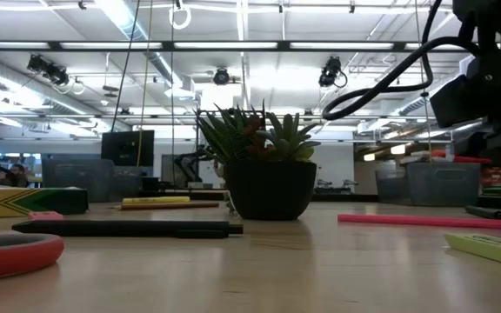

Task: Sort crayons/erasers/pens/pencils in bins
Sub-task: Put the pink pencil into the top left black bin

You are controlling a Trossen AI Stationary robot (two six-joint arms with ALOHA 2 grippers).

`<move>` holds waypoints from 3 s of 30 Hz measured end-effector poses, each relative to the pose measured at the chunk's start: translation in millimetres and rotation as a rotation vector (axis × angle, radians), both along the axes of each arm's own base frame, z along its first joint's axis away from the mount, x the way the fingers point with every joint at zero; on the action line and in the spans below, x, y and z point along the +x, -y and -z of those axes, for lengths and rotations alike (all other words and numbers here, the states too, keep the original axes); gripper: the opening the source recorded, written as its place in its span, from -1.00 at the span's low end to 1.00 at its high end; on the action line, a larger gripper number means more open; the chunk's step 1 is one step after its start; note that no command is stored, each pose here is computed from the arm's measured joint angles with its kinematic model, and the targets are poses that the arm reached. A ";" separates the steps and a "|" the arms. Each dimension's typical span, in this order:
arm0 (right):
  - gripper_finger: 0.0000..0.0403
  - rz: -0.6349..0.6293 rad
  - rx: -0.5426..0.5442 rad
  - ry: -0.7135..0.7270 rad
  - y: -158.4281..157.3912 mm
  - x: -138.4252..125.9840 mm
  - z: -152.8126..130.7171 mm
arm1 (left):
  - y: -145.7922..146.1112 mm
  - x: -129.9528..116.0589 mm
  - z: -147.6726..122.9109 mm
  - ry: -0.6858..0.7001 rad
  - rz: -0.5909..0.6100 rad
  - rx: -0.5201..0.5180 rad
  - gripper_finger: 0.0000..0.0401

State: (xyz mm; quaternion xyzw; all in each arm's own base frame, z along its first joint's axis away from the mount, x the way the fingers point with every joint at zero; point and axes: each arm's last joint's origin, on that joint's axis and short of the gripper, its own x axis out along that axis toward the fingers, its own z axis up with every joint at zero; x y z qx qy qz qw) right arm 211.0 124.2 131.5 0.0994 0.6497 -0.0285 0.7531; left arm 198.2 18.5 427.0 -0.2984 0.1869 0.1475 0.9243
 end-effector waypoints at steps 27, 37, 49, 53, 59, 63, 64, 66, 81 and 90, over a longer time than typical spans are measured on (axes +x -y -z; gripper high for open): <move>-0.98 -0.049 -0.055 0.055 -3.8 10.2 -10.1 | 0.0 0.0 0.0 0.003 -0.007 -0.015 -0.16; -0.98 -0.073 -0.082 0.058 -1.7 7.7 -6.9 | 3.9 2.0 3.6 -0.048 0.065 0.086 -0.16; -0.99 -0.071 -0.056 0.160 -3.3 7.1 -33.0 | 13.8 49.2 35.8 -0.221 0.223 0.193 -0.16; -0.99 -0.080 -0.058 0.203 -0.6 -4.1 -62.8 | 13.1 57.3 42.1 -0.248 0.232 0.203 -0.16; -0.99 -0.075 -0.059 0.272 8.0 -26.9 -114.9 | 12.1 59.6 41.0 -0.230 0.244 0.229 -0.16; -0.99 0.047 -0.082 0.394 20.6 -36.7 -150.8 | 11.9 52.9 27.6 -0.132 0.233 0.240 -0.16; -0.99 0.080 -0.088 0.429 24.1 -38.5 -159.0 | 11.6 50.2 23.2 -0.101 0.227 0.243 -0.16; -0.99 0.133 -0.103 0.497 30.7 -39.6 -174.0 | 10.0 46.6 12.4 -0.012 0.208 0.251 -0.16; -0.99 0.366 -0.264 0.831 66.2 -16.6 -267.8 | -11.6 55.3 -16.5 0.324 0.033 0.131 0.39; -0.99 0.379 -0.292 0.895 70.2 8.3 -277.4 | -15.0 103.4 -9.7 0.502 0.020 0.094 0.65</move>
